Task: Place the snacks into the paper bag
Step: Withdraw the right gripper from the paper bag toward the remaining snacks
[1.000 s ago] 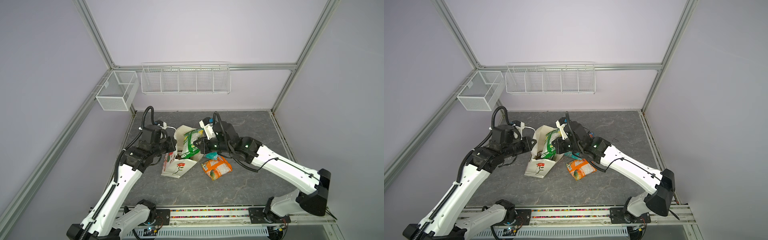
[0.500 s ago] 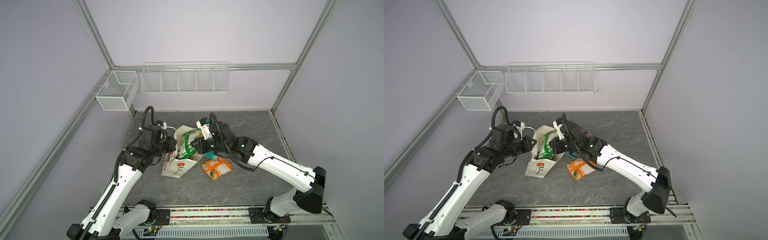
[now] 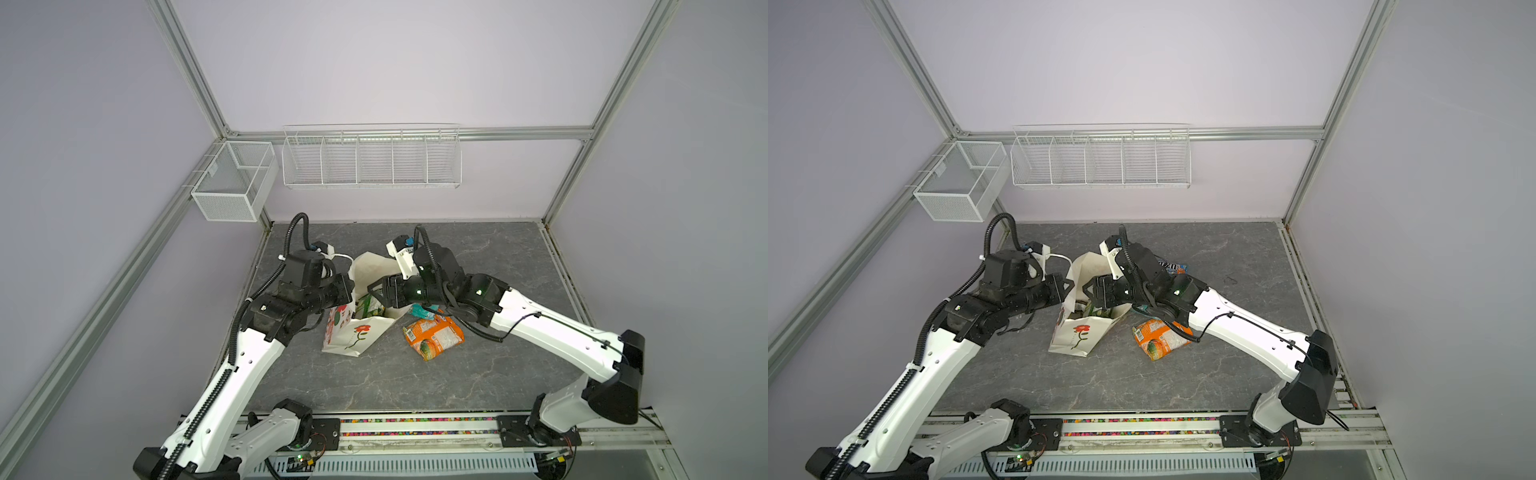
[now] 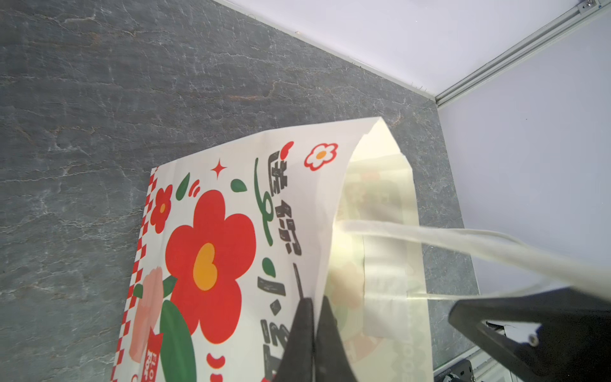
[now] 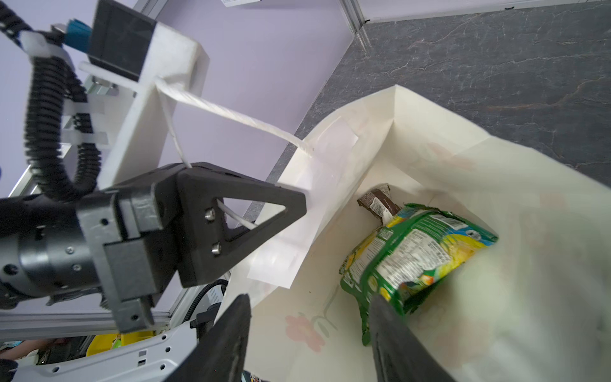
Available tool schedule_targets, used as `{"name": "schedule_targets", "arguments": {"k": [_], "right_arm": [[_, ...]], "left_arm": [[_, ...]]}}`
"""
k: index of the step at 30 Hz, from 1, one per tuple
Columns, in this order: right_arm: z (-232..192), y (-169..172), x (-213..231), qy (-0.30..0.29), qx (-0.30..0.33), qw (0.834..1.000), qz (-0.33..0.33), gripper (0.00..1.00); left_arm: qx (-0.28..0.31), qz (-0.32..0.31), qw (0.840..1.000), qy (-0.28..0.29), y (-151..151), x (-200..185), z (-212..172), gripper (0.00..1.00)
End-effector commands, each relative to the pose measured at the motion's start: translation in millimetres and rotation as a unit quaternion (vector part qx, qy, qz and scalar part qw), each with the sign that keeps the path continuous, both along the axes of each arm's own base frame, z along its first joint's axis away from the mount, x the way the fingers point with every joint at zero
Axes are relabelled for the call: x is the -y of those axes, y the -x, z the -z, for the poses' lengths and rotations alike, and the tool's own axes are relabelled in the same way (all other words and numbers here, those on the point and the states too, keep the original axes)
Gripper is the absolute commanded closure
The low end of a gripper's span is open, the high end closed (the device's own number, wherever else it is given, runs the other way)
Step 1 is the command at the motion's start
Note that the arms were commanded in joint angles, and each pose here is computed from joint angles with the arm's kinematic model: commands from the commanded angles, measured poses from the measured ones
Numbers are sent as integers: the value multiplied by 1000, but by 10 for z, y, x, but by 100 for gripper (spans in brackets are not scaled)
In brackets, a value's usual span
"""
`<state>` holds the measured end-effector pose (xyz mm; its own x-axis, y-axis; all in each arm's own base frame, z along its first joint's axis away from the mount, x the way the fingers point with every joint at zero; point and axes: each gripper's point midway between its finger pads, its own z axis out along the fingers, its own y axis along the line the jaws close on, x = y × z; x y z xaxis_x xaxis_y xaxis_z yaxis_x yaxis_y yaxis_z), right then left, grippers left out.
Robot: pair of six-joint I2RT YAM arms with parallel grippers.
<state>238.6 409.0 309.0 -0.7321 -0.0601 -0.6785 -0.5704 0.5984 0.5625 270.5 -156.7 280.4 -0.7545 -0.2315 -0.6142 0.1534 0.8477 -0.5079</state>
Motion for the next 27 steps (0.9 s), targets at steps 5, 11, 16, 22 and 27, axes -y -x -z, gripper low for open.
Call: {"name": "schedule_targets", "arguments": {"k": [5, 11, 16, 22, 27], "right_arm": [[-245, 37, 84, -18, 21, 1000, 6, 38], [-265, 67, 174, -12, 28, 999, 9, 34], [-283, 78, 288, -8, 40, 999, 17, 32], [-276, 87, 446, -2, 45, 998, 32, 30], [-261, 63, 617, 3, 49, 997, 53, 29]], "left_arm": [[8, 4, 1000, 8, 17, 18, -66, 100], [7, 3, 1000, 6, 16, 14, -53, 100], [7, 3, 1000, 7, 11, 15, -48, 100], [6, 2, 1000, 6, 19, 12, -26, 100], [5, 2, 1000, 7, 16, 14, -19, 100]]}}
